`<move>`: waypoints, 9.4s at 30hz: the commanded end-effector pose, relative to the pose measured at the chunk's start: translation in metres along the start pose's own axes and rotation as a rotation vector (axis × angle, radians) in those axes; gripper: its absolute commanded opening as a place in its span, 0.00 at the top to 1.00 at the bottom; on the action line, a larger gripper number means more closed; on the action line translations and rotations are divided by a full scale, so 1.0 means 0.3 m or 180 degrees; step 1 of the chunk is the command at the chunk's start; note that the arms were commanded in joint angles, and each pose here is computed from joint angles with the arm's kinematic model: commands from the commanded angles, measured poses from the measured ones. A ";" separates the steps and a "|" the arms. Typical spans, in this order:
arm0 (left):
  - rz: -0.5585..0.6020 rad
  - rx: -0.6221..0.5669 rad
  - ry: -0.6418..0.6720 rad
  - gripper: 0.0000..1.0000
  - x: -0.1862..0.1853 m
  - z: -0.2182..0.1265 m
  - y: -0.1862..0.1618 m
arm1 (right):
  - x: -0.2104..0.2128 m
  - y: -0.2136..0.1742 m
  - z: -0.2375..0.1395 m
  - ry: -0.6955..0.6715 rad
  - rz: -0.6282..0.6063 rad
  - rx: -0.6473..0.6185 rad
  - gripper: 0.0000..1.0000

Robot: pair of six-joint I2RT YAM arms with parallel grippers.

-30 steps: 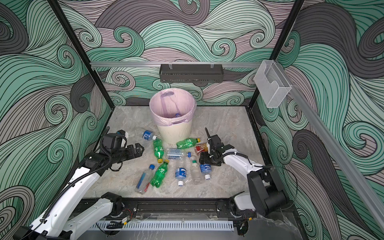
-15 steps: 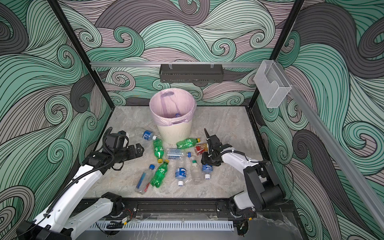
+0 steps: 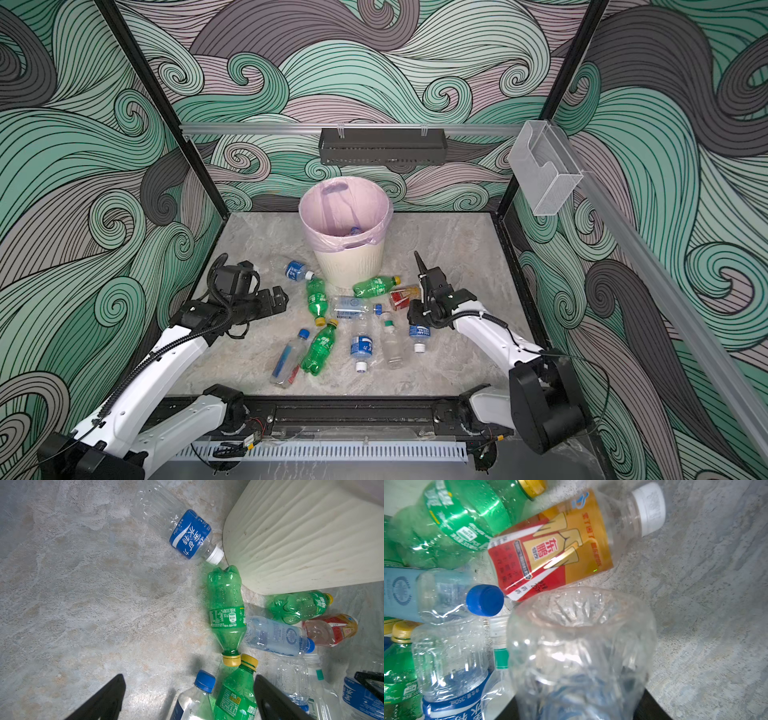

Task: Throw the plastic bottles in the bin
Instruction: 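Lift clear bottle with right gripper, carry over bin and release, then withdraw right gripper from bin toward the bottle pile, then lower left gripper onto blue-capped clear bottle and close, then lift blue-capped bottle with left gripper, carry over bin and release, then withdraw left gripper from bin while right gripper lowers toward bottles, then close right gripper on clear bottle with green label, then lift green-labelled clear bottle with right gripper, carry over bin and release, then withdraw right gripper toward tea bottle while left gripper grasps green soda bottle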

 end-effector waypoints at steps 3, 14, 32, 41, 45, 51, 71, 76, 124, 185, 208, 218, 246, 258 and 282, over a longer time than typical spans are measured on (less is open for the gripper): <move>-0.0040 -0.0023 0.0143 0.01 0.028 0.011 0.006 | 0.056 0.048 -0.080 0.0249 -0.0060 -0.0215 0.44; -0.0057 -0.0020 0.0296 0.01 0.058 0.006 0.000 | 0.295 0.295 -0.459 0.1216 -0.0295 -0.1068 0.44; -0.0160 0.0304 -0.0225 0.01 0.008 -0.024 -0.111 | 0.591 0.949 -0.779 0.1868 -0.0371 -0.2183 0.01; -0.0178 0.0413 -0.0264 0.01 0.002 0.001 -0.133 | 0.471 0.675 -0.755 0.1611 -0.0584 -0.2047 0.01; -0.0237 0.0543 -0.0224 0.02 0.003 0.025 -0.149 | 0.371 0.535 -0.668 0.1344 -0.0500 -0.1842 0.01; -0.0447 0.0889 -0.0211 0.02 0.003 0.044 -0.215 | 0.220 0.365 -0.527 0.1028 -0.0230 -0.1580 0.01; -0.0377 0.1200 0.0171 0.05 0.061 0.091 -0.393 | 0.081 0.235 -0.338 0.0708 0.0197 -0.1214 0.01; -0.0339 0.1235 0.0208 0.07 0.071 0.111 -0.432 | 0.074 0.234 -0.324 0.0678 0.0237 -0.1187 0.01; -0.0095 0.0838 0.0711 0.49 0.091 0.100 -0.318 | -0.060 0.172 -0.238 0.0266 0.0682 -0.1079 0.01; -0.0289 0.0106 -0.0198 0.08 -0.028 -0.053 0.006 | 0.197 -0.068 -0.115 0.0540 -0.0373 -0.0135 0.09; -0.0329 0.0255 0.0032 0.08 0.043 0.019 -0.073 | 0.253 -0.211 0.094 -0.0077 -0.0587 0.0605 0.18; -0.0307 0.0277 0.0087 0.08 0.058 0.027 -0.087 | 0.236 -0.206 0.107 -0.0269 -0.0693 0.0697 0.35; -0.0288 0.0295 -0.0075 0.08 0.011 0.035 -0.057 | 0.255 0.099 -0.283 0.0871 -0.0164 -0.0929 0.55; -0.0396 0.0335 -0.0417 0.08 -0.064 0.017 -0.034 | 0.656 0.858 -0.830 0.1552 -0.0758 -0.2420 0.28; -0.0008 0.0303 -0.0758 0.08 -0.098 -0.006 -0.067 | 0.364 0.472 -0.685 0.0874 -0.0700 -0.2186 0.01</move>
Point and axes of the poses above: each gripper's point midway between its finger pads, its own z axis out along the fingers, its own x axis along the line the jaws close on, y = z × x, the point moved 1 cm from there along -z, back along the fingers, and after that the axes turned 4 degrees about -z, right-handed, at the moved point
